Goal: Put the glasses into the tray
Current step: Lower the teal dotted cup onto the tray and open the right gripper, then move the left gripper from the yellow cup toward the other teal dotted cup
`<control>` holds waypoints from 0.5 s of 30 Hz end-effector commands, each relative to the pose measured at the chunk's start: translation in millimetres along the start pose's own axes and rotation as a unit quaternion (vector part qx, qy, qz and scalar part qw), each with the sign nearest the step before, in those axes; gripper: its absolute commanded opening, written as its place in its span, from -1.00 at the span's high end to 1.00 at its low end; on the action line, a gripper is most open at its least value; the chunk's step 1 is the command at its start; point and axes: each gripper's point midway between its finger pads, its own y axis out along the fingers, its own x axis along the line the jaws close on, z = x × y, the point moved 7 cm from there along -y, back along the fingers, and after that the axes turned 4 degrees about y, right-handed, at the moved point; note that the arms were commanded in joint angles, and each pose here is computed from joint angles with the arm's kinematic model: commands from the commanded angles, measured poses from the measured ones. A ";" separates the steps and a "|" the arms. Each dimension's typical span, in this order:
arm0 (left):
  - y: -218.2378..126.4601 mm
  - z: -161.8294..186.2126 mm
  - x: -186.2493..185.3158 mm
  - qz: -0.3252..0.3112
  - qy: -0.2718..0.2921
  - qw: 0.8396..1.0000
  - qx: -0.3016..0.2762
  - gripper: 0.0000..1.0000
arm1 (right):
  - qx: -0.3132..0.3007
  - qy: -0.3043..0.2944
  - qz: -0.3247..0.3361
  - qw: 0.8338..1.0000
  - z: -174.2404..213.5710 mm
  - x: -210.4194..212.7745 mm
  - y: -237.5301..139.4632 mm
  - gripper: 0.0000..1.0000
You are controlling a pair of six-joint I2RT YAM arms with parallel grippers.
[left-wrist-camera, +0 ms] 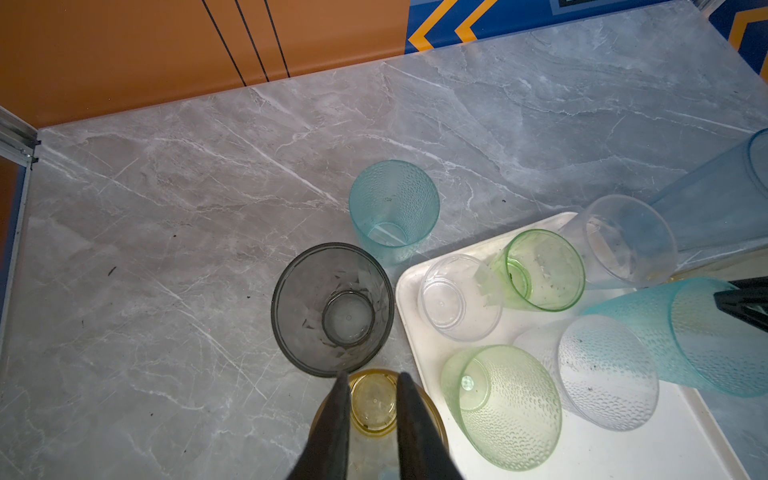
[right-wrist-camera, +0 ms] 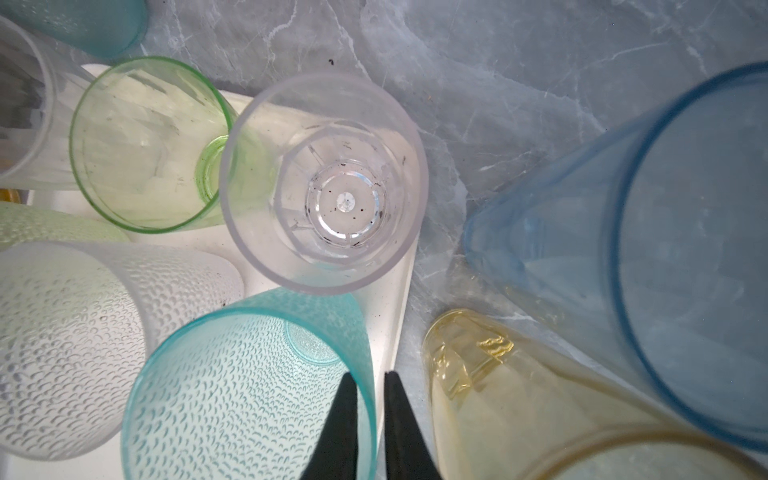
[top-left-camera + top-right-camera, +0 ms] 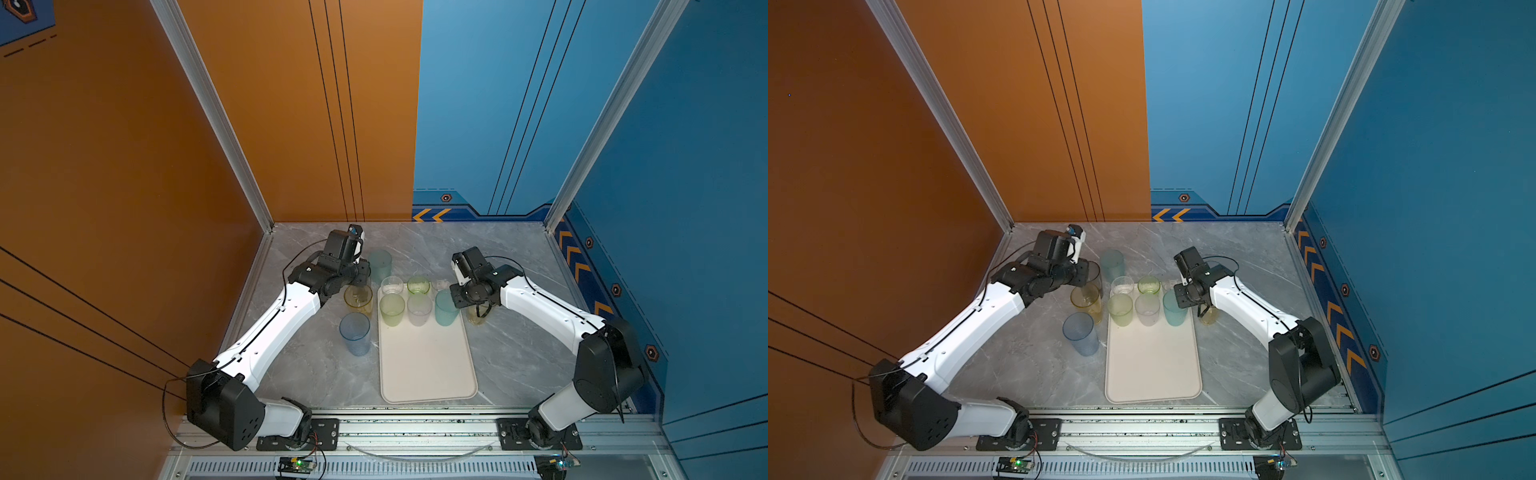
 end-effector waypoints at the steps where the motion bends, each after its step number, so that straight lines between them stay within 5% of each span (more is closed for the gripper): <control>1: -4.7 -6.1 -2.7 -0.002 0.009 1.000 -0.003 0.55 | -0.001 0.011 -0.001 1.000 1.6 -2.5 1.2 0.70; 15: -1.4 -9.4 -2.0 -0.010 0.018 1.000 0.003 0.56 | -0.034 0.017 -0.008 0.999 -3.0 -3.5 -21.5 0.36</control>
